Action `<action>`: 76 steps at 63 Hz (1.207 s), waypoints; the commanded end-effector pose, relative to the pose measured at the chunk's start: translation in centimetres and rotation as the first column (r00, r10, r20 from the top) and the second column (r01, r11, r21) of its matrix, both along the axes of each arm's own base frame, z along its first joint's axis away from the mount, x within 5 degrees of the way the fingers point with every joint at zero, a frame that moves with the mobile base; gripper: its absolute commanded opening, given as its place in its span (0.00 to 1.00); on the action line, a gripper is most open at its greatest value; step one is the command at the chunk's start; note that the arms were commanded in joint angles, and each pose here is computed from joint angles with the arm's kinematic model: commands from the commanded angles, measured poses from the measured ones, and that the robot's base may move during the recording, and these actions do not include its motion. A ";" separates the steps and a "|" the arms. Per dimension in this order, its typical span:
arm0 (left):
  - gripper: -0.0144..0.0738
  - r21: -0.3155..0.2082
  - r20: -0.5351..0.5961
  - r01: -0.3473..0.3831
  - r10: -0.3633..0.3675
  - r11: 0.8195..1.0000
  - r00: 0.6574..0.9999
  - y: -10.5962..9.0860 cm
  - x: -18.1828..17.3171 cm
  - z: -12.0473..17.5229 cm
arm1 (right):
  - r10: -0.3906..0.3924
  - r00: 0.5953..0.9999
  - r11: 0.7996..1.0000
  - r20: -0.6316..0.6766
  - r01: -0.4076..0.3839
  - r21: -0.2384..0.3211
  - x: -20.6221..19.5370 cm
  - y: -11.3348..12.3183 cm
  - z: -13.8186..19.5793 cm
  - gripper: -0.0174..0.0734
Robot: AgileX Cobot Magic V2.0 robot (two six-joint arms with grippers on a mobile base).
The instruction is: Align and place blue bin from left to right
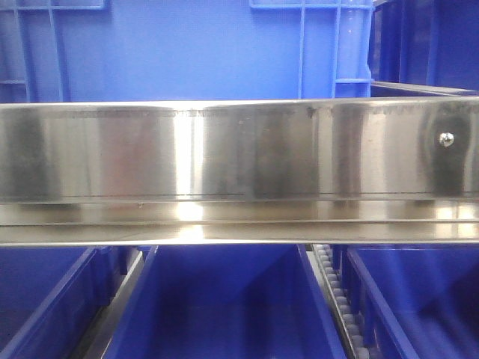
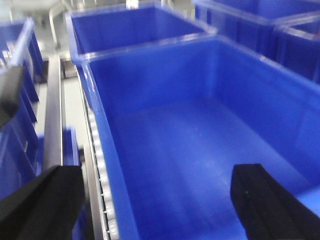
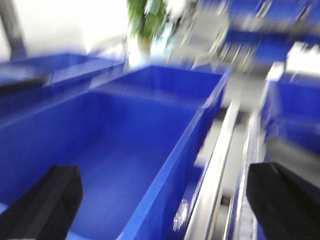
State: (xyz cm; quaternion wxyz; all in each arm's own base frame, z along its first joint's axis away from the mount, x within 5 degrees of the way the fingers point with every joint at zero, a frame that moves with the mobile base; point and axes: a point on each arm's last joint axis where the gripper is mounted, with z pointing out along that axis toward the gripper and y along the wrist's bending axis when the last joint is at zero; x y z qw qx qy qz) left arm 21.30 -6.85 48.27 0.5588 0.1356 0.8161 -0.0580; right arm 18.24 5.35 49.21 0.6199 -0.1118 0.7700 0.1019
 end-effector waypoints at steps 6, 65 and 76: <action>0.73 0.001 -0.100 -0.030 0.030 1.000 0.995 -1.0 3.7 1.3 | 0.014 0.987 0.997 -0.161 -0.026 -0.072 4.3 1.4 1.5 0.82; 0.73 0.108 -0.499 -0.152 0.185 0.983 0.847 -0.5 17.2 -7.0 | -0.144 0.818 0.989 -0.557 0.123 -0.076 22.6 5.2 -6.2 0.82; 0.73 0.117 -0.521 -0.148 0.188 0.982 0.833 -0.7 18.0 -8.1 | -0.146 0.795 0.989 -0.589 0.130 -0.069 23.5 5.5 -7.6 0.82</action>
